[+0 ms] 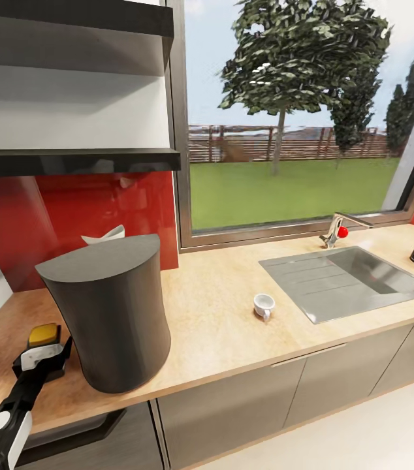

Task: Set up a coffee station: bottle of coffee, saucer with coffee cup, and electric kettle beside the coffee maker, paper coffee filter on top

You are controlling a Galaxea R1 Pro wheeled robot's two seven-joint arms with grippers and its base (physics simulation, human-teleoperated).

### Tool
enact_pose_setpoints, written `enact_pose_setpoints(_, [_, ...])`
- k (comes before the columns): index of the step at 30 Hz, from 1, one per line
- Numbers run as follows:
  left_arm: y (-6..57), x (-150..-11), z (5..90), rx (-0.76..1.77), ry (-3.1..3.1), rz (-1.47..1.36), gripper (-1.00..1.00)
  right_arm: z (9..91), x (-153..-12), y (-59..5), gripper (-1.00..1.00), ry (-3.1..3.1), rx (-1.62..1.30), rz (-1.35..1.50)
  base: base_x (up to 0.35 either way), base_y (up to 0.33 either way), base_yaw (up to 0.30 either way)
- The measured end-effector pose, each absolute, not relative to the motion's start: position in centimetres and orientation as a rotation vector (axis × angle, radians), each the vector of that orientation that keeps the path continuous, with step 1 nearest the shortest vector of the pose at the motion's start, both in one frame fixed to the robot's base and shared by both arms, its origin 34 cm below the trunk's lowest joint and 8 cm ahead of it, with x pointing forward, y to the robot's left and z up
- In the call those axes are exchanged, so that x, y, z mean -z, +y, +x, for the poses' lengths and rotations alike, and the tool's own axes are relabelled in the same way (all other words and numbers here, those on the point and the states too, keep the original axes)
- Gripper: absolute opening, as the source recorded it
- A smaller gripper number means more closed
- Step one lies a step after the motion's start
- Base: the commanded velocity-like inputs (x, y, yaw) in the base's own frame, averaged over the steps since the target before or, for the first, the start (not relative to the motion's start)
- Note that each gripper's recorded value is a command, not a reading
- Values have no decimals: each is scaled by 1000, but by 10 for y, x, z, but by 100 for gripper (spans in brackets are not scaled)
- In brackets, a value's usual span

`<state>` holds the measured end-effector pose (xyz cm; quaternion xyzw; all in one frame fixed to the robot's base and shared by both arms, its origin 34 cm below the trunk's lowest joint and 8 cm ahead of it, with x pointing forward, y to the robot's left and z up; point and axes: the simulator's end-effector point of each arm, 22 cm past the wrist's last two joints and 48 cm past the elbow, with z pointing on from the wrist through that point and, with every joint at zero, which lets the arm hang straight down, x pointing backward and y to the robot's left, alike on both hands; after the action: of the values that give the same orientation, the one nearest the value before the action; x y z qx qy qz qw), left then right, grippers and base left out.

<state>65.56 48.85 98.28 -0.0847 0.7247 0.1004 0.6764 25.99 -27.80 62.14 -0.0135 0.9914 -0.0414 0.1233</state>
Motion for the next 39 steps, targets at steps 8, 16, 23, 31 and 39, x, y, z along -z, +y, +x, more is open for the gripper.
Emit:
enact_pose_setpoints(8, [489, -984, 656, -226, 1627, -190, 100, 260, -621, -278, 100, 2892, 121, -40, 0, 0, 0])
enact_pose_setpoints(16, [488, -984, 656, -226, 1626, -189, 100, 260, -621, -278, 100, 2892, 121, -42, 0, 0, 0])
enact_pose_setpoints(23, [488, -985, 656, -226, 1625, -188, 100, 260, -621, -278, 100, 2891, 121, -43, 0, 0, 0])
enact_pose_setpoints(31, [489, -985, 656, -231, 1624, -192, 100, 260, -621, -278, 100, 2892, 121, -43, -6, 0, 0])
enact_pose_setpoints(39, [490, -985, 656, -231, 1625, -194, 100, 260, -621, -278, 100, 2892, 121, -42, -76, 0, 0])
